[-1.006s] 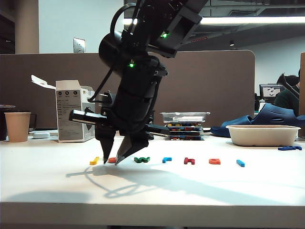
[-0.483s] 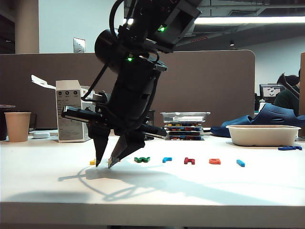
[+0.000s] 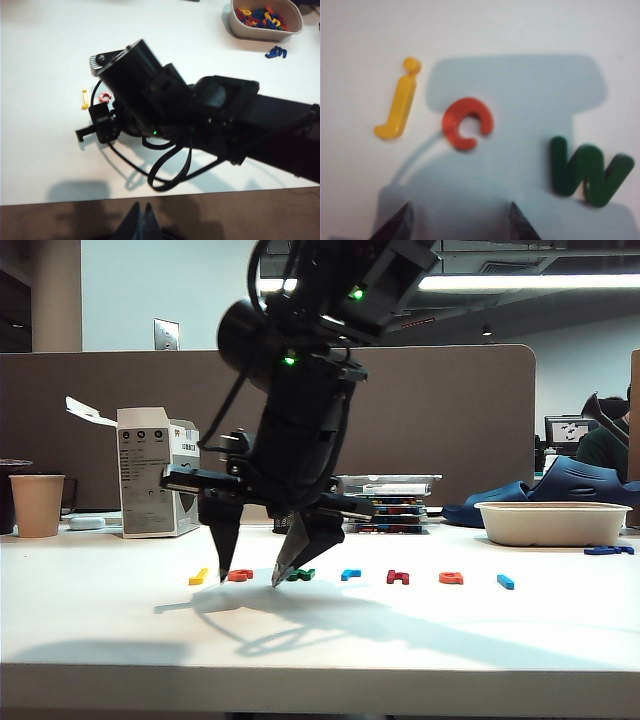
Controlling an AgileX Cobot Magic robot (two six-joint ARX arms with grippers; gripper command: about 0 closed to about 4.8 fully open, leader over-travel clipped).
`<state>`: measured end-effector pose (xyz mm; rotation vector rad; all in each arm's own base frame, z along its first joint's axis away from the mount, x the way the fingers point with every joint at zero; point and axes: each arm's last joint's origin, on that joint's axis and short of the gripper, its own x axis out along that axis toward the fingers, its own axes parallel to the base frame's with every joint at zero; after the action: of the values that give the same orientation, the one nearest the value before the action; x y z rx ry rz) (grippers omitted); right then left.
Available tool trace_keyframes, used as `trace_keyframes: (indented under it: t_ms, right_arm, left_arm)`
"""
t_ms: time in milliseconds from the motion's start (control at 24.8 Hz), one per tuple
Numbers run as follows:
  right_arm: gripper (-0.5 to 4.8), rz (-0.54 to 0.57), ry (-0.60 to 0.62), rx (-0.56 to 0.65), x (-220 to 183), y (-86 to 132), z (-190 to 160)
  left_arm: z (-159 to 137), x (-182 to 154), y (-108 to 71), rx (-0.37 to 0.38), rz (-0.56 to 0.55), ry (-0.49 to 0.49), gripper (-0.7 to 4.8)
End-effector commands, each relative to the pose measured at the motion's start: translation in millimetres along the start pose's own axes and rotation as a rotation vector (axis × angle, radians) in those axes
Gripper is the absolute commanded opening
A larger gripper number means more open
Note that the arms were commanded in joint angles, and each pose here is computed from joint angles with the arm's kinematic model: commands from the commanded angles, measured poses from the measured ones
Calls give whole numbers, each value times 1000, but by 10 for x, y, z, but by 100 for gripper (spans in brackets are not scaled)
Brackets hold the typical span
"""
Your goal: Select the appropriate letters from the row of letter magnets placed on the table to arrange into the word "car".
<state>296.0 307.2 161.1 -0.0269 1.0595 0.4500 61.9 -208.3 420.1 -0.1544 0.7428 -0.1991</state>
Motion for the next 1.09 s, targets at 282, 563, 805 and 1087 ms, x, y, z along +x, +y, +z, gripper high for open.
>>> trace_keyframes:
  t_ms: [282,563,805,1087]
  right_arm:
    - [243,93,-49,-15,43,8,68]
    - [242,90,-60,-16,89,-58,98]
    - [242,92,-67,3,139,-167,144]
    - [242,134,-66,-24,228,-150,127]
  left_arm:
    - [7,-9,6,-3,-3,-4,-6]
    - [7,-9,5,-3,-3,-4,-6]
    - [8,-9,5,-4,-3,-4,-6]
    - [7,-9,5,-4,-3,-4,-5]
